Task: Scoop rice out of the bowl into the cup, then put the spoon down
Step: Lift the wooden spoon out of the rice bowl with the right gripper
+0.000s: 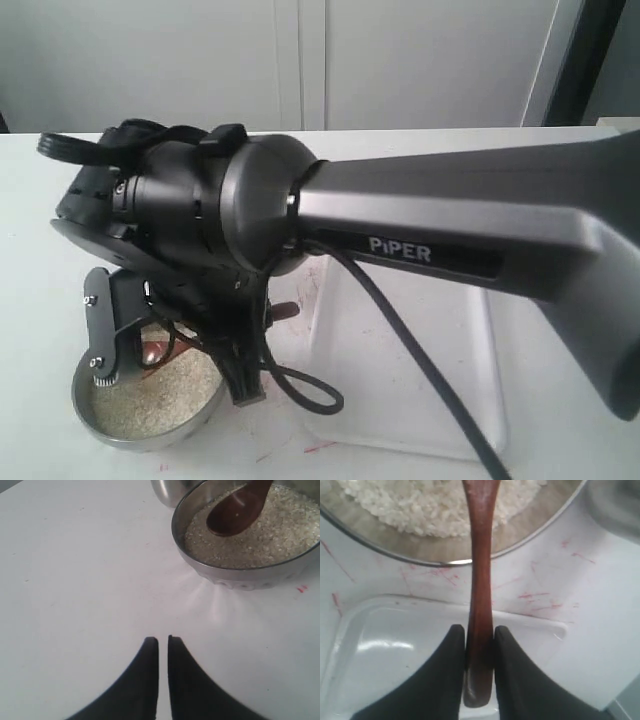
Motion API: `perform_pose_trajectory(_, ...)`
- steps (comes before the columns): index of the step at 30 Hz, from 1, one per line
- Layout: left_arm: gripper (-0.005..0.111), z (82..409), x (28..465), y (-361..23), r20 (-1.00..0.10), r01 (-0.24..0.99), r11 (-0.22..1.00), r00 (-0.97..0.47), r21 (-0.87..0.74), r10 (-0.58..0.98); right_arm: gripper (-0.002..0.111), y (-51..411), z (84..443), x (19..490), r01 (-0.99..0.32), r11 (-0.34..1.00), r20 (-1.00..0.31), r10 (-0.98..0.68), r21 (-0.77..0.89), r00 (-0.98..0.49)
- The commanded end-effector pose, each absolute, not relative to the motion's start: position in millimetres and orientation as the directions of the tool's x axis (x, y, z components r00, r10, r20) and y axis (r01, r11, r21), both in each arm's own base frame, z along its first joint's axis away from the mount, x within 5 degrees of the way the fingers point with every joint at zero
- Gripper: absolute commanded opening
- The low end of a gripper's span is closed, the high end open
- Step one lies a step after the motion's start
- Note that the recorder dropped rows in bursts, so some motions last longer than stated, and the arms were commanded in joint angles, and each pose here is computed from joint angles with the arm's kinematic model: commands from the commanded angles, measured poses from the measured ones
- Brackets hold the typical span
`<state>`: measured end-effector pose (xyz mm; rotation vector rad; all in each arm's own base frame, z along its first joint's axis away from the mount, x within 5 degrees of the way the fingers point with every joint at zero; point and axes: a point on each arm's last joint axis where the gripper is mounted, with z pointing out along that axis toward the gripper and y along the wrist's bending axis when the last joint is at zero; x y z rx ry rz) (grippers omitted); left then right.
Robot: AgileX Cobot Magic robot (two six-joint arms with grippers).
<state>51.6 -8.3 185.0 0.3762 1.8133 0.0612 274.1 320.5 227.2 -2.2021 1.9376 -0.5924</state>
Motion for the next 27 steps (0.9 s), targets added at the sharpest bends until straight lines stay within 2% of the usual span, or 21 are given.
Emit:
perform_pose_trajectory(1,0.014,179,51,-8,-0.921,0.230,0.946,-0.264,0.230,0.288,0.000,325,250,265,-0.846,-0.235,0.248,-0.960,-0.478,0.127)
perform_pose_trajectory(5,0.014,179,51,-8,-0.921,0.230,0.946,-0.264,0.230,0.288,0.000,331,258,257,-0.811,-0.248,0.257,-0.958,-0.530,0.125)
perform_pose_trajectory(15,0.014,179,51,-8,-0.921,0.230,0.946,-0.264,0.230,0.288,0.000,340,271,253,-0.685,-0.181,0.238,-0.971,-0.705,0.011)
perform_pose_trajectory(27,0.014,179,51,-8,-0.921,0.230,0.946,-0.264,0.230,0.288,0.000,330,271,254,-0.701,-0.138,0.218,-0.976,-0.699,-0.025)
